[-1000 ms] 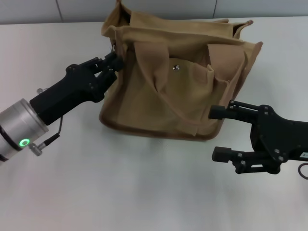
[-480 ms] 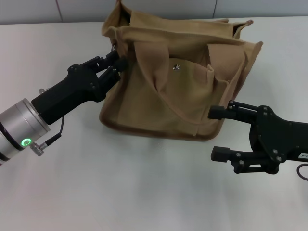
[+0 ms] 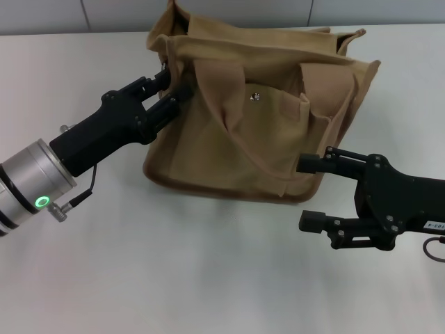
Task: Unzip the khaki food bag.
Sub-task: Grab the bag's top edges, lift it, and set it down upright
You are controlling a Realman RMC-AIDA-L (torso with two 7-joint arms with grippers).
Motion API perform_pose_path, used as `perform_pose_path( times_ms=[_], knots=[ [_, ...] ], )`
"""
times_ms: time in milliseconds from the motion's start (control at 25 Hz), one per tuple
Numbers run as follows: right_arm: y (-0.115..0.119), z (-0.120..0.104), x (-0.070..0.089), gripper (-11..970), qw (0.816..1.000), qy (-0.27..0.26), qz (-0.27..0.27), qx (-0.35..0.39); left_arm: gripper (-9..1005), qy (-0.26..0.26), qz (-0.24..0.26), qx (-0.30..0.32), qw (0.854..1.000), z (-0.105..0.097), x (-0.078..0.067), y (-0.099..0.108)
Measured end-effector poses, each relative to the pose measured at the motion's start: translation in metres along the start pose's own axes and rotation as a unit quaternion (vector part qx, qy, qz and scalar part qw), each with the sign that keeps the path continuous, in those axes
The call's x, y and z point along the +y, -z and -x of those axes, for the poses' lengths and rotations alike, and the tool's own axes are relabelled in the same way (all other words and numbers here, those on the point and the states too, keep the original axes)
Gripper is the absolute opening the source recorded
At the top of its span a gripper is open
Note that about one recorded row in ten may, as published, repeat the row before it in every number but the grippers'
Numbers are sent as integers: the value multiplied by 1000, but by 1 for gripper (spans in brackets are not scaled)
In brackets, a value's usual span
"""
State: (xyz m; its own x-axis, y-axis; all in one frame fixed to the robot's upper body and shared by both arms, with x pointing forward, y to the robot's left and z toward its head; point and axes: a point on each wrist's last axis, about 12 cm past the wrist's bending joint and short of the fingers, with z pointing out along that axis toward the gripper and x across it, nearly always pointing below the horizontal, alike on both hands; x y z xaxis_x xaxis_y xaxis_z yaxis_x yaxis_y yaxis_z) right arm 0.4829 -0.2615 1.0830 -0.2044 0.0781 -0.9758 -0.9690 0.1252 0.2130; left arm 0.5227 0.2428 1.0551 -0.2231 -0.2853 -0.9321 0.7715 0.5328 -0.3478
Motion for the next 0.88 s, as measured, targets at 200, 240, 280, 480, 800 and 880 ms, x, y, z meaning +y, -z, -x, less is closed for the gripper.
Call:
perform_pose_path(
  times_ms=[200,240,280,480,800,880],
  knots=[
    [1,-1,0,846,1000,0,-2,1,383,-5,0,-2,1000,1,0,-2],
    [1,-1,0,846,1000,-1,-2,1,371,-6,4,-7,1000,1,0,-1],
    [1,-1,0,846,1000,-1,-2,1,360,-6,6,-10,1000,1,1,0],
    [1,-1,0,846,1000,-1,-3,1,304,-5,12,-19,1000,1,0,2],
    [0,-1,0,846,1000,-1,-6,-3,96,-21,19,-25,999,1,1,8],
    [1,0,-2,846,1000,1,-14,-8,92,-39,29,-38,998,3,2,15]
  ],
)
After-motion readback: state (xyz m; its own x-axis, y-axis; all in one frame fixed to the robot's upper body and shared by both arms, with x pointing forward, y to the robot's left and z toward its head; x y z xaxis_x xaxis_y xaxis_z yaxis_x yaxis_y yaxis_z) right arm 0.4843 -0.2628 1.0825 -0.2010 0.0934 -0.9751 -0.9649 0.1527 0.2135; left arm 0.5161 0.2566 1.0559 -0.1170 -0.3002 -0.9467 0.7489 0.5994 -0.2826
